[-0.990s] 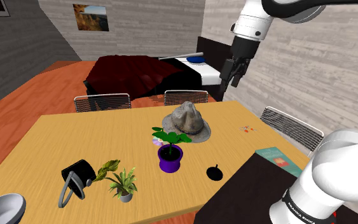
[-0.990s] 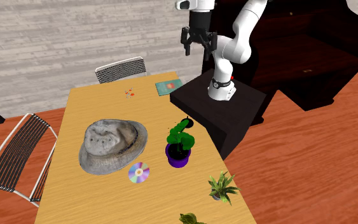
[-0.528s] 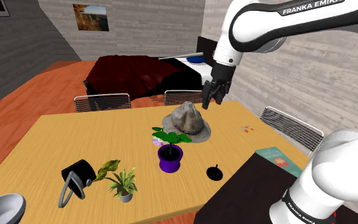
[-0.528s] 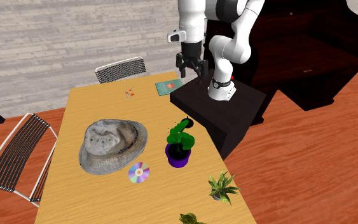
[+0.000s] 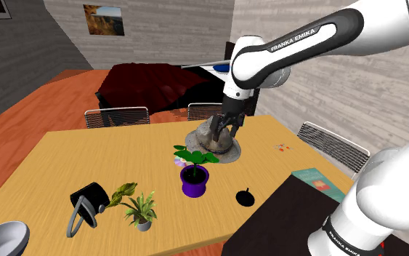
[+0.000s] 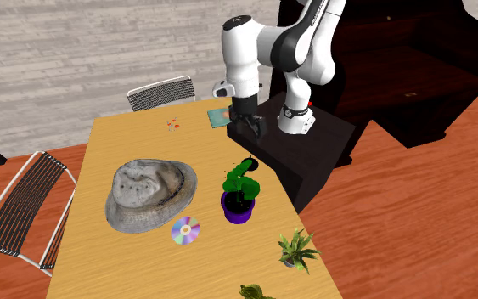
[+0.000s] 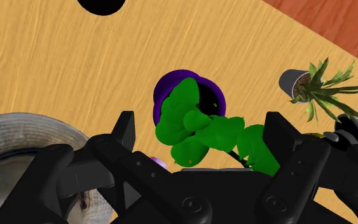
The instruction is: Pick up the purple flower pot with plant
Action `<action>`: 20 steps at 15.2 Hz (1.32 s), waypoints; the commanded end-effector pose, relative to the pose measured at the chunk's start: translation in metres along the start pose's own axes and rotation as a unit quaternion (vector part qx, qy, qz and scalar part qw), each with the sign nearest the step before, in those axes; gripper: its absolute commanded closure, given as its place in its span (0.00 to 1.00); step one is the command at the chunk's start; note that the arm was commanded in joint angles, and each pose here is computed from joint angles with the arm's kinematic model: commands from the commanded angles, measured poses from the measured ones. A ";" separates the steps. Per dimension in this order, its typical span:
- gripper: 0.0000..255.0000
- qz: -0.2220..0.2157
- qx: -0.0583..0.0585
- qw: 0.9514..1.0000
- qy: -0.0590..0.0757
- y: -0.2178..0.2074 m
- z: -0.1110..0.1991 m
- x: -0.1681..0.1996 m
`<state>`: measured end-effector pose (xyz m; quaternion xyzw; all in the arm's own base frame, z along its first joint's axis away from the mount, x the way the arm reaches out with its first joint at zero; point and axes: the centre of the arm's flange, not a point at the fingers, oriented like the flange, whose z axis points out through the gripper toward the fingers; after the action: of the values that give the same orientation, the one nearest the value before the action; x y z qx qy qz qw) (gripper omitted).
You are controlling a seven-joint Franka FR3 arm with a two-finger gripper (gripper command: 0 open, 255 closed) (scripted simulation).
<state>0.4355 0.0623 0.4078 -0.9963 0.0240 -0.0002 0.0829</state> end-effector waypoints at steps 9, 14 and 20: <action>0.00 0.033 0.017 0.999 -0.018 0.003 0.092 0.040; 0.00 0.033 0.017 0.999 -0.018 0.007 0.116 0.040; 1.00 0.033 0.017 0.999 -0.018 0.007 0.116 0.040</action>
<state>0.4763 0.0720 0.2932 -0.9932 0.0558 0.0186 0.1003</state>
